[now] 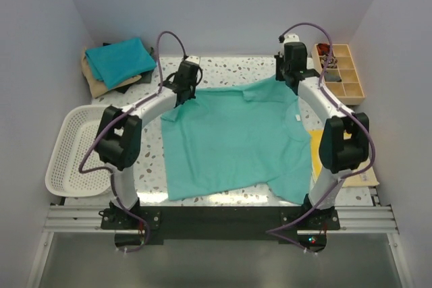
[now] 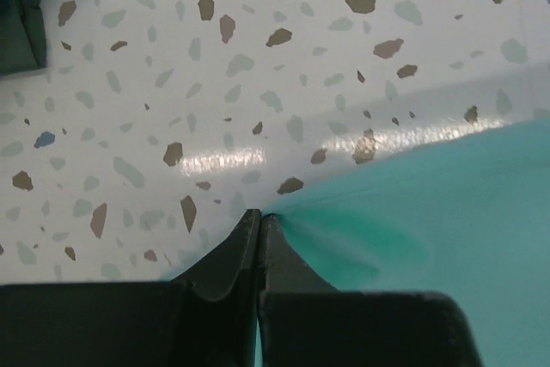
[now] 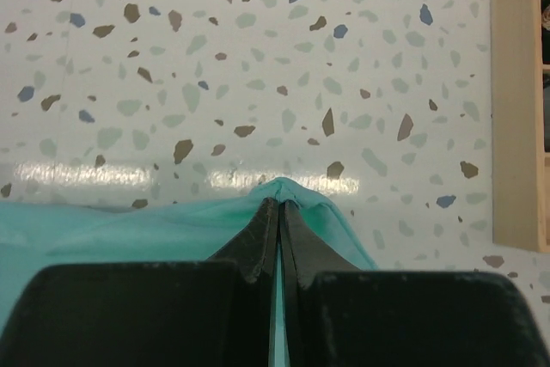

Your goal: Fold and stack the t-shirts

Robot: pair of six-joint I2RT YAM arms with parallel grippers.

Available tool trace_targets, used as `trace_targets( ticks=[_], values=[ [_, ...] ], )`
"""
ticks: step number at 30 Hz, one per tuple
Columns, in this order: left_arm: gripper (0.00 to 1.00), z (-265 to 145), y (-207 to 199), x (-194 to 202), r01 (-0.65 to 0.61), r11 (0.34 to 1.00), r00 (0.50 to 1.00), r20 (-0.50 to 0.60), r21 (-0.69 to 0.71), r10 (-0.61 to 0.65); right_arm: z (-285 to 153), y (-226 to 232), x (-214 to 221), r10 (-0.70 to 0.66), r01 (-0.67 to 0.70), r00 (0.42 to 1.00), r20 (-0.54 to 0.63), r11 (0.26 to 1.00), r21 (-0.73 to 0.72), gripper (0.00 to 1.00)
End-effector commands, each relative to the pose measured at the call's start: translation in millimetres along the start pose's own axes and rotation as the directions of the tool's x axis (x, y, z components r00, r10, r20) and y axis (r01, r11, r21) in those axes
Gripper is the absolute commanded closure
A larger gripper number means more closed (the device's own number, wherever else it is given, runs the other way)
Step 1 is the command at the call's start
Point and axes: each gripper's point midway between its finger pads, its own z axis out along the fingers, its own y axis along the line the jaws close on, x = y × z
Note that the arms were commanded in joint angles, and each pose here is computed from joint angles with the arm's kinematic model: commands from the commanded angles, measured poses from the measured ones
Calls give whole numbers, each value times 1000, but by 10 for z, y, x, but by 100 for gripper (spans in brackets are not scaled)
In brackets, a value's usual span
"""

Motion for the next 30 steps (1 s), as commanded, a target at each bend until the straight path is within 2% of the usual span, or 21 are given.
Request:
trace_targets(
  ticks=[1, 3, 9, 15, 20, 26, 30],
  values=[
    [100, 348, 233, -617, -22, 997, 994, 106, -71, 29, 285, -147, -437, 62, -61, 996, 64, 998, -23, 100],
    [99, 427, 275, -725, -43, 996, 991, 123, -83, 53, 477, -205, -357, 87, -86, 996, 35, 995, -42, 100],
    [100, 550, 265, -546, -107, 992, 988, 106, -69, 114, 644, -241, -214, 116, -117, 993, -13, 989, -94, 100],
    [96, 605, 167, -92, -123, 992, 992, -9, 0, 123, 518, -83, -55, 107, -120, 991, -80, 976, -181, 100],
    [94, 434, 53, 292, -70, 994, 993, -91, 90, 78, 308, -146, 64, 96, -112, 990, -104, 981, -156, 100],
    [92, 199, -8, 430, -53, 985, 987, -141, 164, 76, 102, -201, -75, 78, -90, 993, -84, 985, -147, 100],
    [87, 82, 19, 447, -65, 984, 982, -165, 166, 93, -52, -165, -38, 61, -86, 987, -145, 981, -175, 100]
  ],
)
